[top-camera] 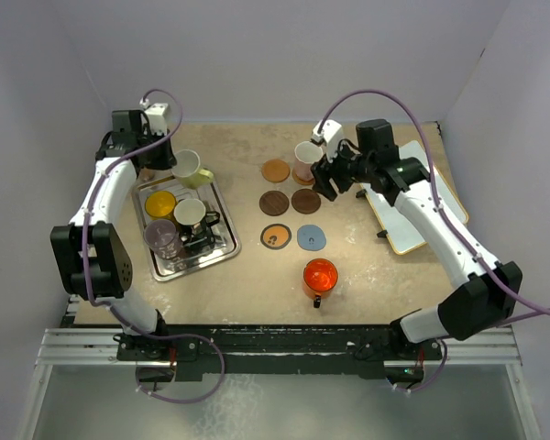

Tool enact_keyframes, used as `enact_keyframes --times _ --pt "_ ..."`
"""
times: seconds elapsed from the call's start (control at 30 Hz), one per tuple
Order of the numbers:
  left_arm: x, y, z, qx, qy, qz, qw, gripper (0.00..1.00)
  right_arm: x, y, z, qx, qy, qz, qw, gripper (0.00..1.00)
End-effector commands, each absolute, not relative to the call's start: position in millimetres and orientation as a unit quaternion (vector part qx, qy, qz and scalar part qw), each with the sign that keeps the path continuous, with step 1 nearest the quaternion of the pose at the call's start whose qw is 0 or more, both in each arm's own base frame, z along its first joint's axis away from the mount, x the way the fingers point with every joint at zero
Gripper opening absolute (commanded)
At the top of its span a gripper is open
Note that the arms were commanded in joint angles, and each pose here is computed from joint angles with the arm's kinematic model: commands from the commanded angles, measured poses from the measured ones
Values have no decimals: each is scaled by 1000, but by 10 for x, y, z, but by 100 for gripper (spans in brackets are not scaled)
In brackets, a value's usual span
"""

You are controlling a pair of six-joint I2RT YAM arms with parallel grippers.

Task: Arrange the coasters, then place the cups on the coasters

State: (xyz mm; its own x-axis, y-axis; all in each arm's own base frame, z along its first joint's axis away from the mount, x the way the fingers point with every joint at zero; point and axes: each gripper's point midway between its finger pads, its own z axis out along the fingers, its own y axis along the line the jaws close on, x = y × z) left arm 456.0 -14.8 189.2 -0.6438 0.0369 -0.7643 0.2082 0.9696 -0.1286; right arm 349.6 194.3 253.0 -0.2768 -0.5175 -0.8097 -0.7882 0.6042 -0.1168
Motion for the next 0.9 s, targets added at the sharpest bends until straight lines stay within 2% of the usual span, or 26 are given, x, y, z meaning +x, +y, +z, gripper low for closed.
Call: enact_keyframes --times 0.0,0.27,0.5,0.73,0.87 --pt "4641 -493 2733 81 848 -146 503 3 3553 2316 2777 -440 741 183 474 68" --pt "4548 -1347 2823 125 840 -197 489 3 3569 2860 2602 -455 717 234 474 72" --pt "4468 -1930 2786 126 837 -279 455 3 3620 2961 2430 -436 727 245 470 74" --pt "4367 -2226 2693 125 841 -299 432 3 3565 3044 2217 -439 738 249 448 75" --pt "4318 -2306 2644 124 843 -307 423 3 3583 3104 2112 -442 747 240 435 71"
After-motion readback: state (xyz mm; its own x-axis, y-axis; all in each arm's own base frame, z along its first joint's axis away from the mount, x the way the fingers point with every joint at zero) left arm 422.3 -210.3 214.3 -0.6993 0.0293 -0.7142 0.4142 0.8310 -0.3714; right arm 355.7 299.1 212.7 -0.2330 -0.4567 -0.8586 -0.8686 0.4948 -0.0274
